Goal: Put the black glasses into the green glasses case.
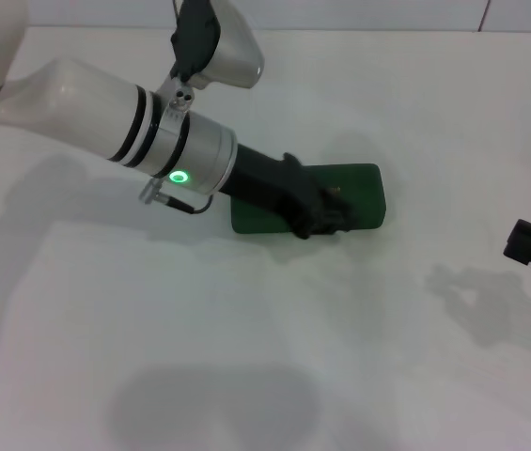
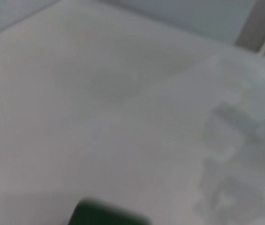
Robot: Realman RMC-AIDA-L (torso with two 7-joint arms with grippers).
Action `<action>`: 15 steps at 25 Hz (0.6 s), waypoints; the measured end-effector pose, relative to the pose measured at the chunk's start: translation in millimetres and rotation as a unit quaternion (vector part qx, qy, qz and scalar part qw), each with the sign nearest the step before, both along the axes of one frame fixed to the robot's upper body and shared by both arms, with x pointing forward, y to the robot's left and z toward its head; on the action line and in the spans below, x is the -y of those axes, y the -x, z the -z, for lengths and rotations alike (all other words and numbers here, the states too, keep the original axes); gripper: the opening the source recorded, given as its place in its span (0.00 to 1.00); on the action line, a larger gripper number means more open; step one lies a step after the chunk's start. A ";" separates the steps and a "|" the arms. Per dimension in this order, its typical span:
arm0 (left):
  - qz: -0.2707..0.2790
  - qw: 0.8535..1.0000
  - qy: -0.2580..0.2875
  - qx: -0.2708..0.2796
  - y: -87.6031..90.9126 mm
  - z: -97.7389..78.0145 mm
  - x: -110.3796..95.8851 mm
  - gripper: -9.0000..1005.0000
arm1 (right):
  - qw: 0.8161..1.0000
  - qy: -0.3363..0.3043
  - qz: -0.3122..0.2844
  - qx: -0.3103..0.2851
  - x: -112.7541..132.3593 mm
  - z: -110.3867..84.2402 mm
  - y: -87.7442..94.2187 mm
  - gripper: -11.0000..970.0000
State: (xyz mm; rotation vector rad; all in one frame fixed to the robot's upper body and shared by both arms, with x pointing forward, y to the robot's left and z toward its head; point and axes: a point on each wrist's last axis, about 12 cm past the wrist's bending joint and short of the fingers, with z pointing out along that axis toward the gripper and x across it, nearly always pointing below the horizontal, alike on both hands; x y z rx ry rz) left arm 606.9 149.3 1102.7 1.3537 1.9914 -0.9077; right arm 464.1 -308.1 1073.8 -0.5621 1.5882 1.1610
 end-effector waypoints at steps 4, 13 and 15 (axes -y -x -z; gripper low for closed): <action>0.026 0.996 0.083 0.024 18.1 -23.2 -1.3 0.22 | 0.999 0.018 -0.027 0.026 0.0 -0.2 6.3 0.19; 0.095 0.954 0.276 0.069 94.2 -33.4 -84.9 0.35 | 0.989 0.001 -0.123 0.087 -22.4 -16.7 2.9 0.35; 0.080 0.955 0.275 0.073 102.5 -27.0 -97.8 0.43 | 0.985 -0.019 -0.138 0.098 -27.4 -25.7 -1.9 0.40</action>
